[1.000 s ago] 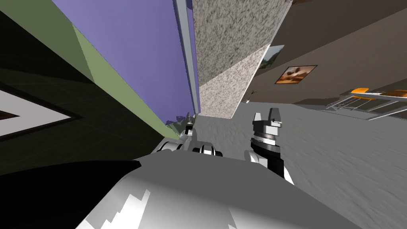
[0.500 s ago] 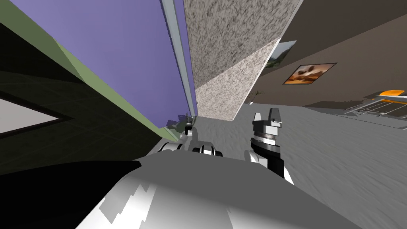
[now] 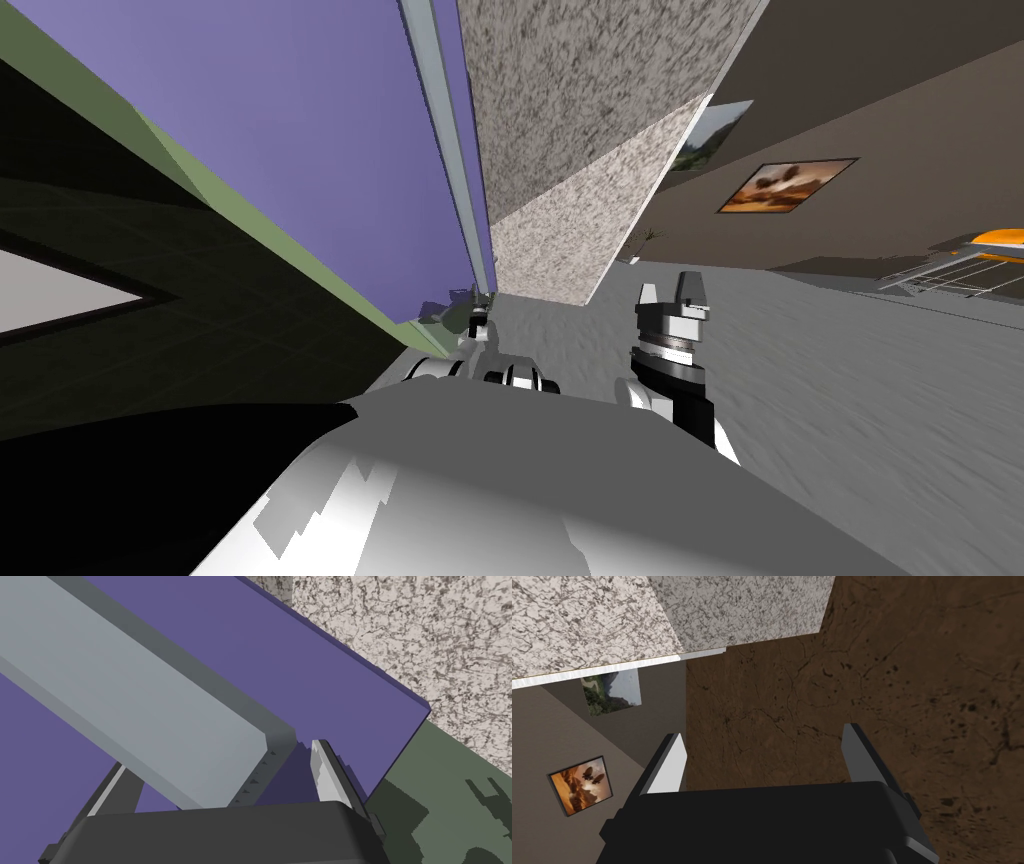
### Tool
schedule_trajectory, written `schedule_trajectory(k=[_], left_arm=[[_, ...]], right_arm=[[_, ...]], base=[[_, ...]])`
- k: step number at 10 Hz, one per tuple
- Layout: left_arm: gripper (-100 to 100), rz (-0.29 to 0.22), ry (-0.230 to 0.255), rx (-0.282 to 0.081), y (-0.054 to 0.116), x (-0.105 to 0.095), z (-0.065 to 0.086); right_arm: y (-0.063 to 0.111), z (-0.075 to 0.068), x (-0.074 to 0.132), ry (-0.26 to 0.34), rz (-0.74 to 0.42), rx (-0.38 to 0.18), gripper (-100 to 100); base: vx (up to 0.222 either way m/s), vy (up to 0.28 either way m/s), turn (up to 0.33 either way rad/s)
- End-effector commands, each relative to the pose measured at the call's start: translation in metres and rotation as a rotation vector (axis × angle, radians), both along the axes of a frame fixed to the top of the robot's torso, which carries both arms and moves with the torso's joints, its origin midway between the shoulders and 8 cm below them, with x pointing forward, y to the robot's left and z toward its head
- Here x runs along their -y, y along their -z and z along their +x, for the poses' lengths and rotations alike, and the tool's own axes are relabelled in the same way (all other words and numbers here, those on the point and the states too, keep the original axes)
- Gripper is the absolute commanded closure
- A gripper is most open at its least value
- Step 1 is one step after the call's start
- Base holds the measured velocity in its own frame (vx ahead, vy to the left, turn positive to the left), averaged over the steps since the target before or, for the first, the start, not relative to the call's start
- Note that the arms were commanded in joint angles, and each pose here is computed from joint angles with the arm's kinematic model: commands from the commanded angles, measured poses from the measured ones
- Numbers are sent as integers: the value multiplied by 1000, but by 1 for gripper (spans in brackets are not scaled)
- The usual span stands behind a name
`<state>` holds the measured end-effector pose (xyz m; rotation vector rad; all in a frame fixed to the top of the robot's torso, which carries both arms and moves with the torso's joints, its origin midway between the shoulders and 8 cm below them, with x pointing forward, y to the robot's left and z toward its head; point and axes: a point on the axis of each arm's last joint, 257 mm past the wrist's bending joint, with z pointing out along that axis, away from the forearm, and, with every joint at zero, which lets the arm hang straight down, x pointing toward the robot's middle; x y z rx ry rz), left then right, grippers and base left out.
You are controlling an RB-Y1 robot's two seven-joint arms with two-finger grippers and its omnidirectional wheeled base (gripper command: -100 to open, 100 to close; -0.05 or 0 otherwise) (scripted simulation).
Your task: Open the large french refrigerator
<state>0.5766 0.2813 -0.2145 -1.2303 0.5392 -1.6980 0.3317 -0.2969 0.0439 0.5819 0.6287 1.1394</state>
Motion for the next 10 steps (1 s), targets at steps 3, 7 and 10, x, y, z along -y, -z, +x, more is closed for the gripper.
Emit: schedule_trajectory(k=[3, 7, 10], left_arm=[[100, 0, -3, 8, 2, -2, -6], [100, -1, 40, 0, -2, 37, 2], [100, -4, 49, -10, 1, 44, 1]], right_arm=[[0, 0, 0, 0, 0, 0, 0], [0, 0, 0, 0, 0, 0, 0], [0, 0, 0, 0, 0, 0, 0]], base=[[-2, 6, -15], [-182, 164, -224], [-180, 118, -151]])
